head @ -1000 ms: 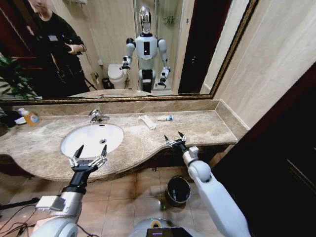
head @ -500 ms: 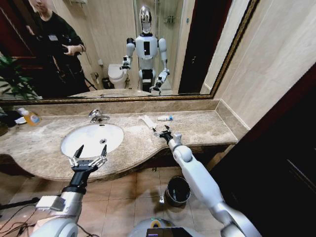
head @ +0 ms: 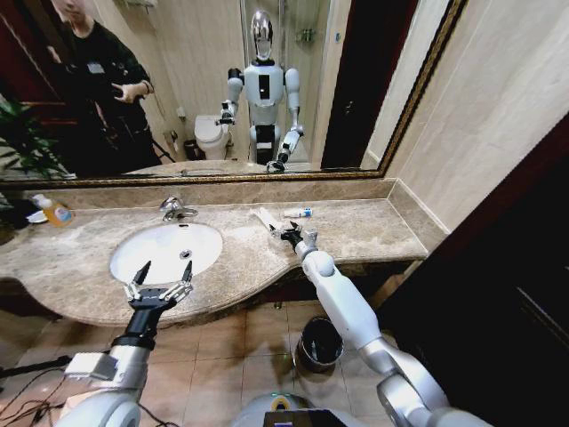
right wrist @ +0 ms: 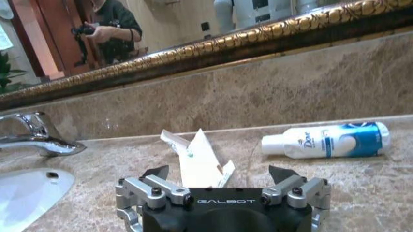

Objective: Pick up the trash from the sink and place it in the trash bin.

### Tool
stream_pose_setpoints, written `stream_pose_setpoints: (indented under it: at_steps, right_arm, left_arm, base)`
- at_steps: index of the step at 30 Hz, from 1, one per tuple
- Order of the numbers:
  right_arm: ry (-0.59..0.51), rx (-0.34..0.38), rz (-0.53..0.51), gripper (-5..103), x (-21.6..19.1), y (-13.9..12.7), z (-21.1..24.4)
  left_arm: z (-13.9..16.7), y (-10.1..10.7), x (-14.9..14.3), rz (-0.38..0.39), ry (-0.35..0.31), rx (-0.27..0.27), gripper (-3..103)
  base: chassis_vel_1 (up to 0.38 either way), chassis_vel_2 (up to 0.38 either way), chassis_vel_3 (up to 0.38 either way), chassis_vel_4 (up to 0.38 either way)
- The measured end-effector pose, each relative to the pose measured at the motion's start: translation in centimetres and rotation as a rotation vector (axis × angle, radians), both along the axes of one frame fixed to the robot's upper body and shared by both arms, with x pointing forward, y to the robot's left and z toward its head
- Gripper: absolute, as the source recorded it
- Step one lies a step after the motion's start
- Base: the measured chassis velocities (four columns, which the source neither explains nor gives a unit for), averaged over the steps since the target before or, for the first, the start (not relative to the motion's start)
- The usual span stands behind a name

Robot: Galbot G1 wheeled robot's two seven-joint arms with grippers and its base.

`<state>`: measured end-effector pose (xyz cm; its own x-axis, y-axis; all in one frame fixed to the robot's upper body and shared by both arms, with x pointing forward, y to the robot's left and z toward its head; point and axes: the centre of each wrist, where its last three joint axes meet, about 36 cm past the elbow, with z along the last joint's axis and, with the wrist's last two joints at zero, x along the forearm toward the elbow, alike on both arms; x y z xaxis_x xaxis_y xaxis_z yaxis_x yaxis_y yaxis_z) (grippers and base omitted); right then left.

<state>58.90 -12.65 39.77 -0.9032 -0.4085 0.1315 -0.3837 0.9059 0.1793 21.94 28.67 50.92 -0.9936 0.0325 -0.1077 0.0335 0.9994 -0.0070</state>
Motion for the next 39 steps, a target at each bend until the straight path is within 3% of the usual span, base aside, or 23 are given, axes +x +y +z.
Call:
stream_pose_setpoints:
  at_steps: [3, 5, 7, 8, 9, 11, 13, 15, 17, 23, 25, 26, 28, 30, 33, 39]
  right_arm:
    - [0.003, 0.000, 0.002, 101, 0.1, 0.0, -0.2]
    - [0.004, 0.001, 0.002, 94, 0.3, 0.2, -0.3]
    - [0.004, 0.001, 0.003, 94, 0.4, 0.2, -0.3]
    - [0.003, -0.002, 0.005, 84, 0.4, 0.2, -0.3]
    - [0.003, -0.004, 0.006, 84, 0.4, 0.2, -0.4]
    - [0.003, -0.007, 0.006, 73, 0.4, 0.2, -0.5]
    - [0.003, -0.007, 0.006, 73, 0.4, 0.2, -0.6]
    - [0.003, -0.012, 0.006, 56, 0.4, 0.2, -0.8]
    - [0.002, -0.013, 0.006, 56, 0.4, 0.2, -0.8]
    - [-0.005, -0.013, 0.004, 28, 0.4, 0.3, -0.8]
    - [-0.005, -0.012, 0.003, 28, 0.4, 0.3, -0.8]
    - [-0.006, -0.012, 0.001, 18, 0.4, 0.2, -0.8]
    - [-0.007, -0.012, 0.001, 18, 0.3, 0.2, -0.8]
    - [-0.011, -0.016, -0.002, 7, 0.2, -0.2, -0.8]
    - [-0.017, -0.018, -0.005, 1, 0.0, -0.4, -0.6]
    - [-0.058, -0.020, -0.015, 0, -1.0, -1.4, 0.8]
  left_arm:
    - [0.0, 0.0, 0.0, 0.000, 0.000, 0.000, 100]
    - [0.0, 0.0, 0.0, 0.000, 0.000, 0.000, 100]
    - [0.0, 0.0, 0.0, 0.000, 0.000, 0.000, 100]
    - [0.0, 0.0, 0.0, 0.000, 0.000, 0.000, 100]
    - [0.0, 0.0, 0.0, 0.000, 0.000, 0.000, 100]
    - [0.0, 0.0, 0.0, 0.000, 0.000, 0.000, 100]
    - [0.0, 0.0, 0.0, 0.000, 0.000, 0.000, 100]
    - [0.0, 0.0, 0.0, 0.000, 0.000, 0.000, 100]
    - [0.0, 0.0, 0.0, 0.000, 0.000, 0.000, 100]
    - [0.0, 0.0, 0.0, 0.000, 0.000, 0.000, 100]
    - [0.0, 0.0, 0.0, 0.000, 0.000, 0.000, 100]
    - [0.0, 0.0, 0.0, 0.000, 0.000, 0.000, 100]
    - [0.0, 0.0, 0.0, 0.000, 0.000, 0.000, 100]
    - [0.0, 0.0, 0.0, 0.000, 0.000, 0.000, 100]
    - [0.0, 0.0, 0.0, 0.000, 0.000, 0.000, 100]
    - [0.0, 0.0, 0.0, 0.000, 0.000, 0.000, 100]
  base:
    - [0.000, 0.000, 0.000, 0.000]
    - [0.000, 0.000, 0.000, 0.000]
    - [0.000, 0.000, 0.000, 0.000]
    - [0.000, 0.000, 0.000, 0.000]
    - [0.000, 0.000, 0.000, 0.000]
    - [0.000, 0.000, 0.000, 0.000]
    - [0.000, 0.000, 0.000, 0.000]
    - [0.000, 0.000, 0.000, 0.000]
    - [0.000, 0.000, 0.000, 0.000]
    - [0.000, 0.000, 0.000, 0.000]
    - [0.000, 0.000, 0.000, 0.000]
    - [0.000, 0.000, 0.000, 0.000]
    - [0.000, 0.000, 0.000, 0.000]
    - [0.000, 0.000, 0.000, 0.000]
    - [0.000, 0.000, 0.000, 0.000]
    - [0.000, 0.000, 0.000, 0.000]
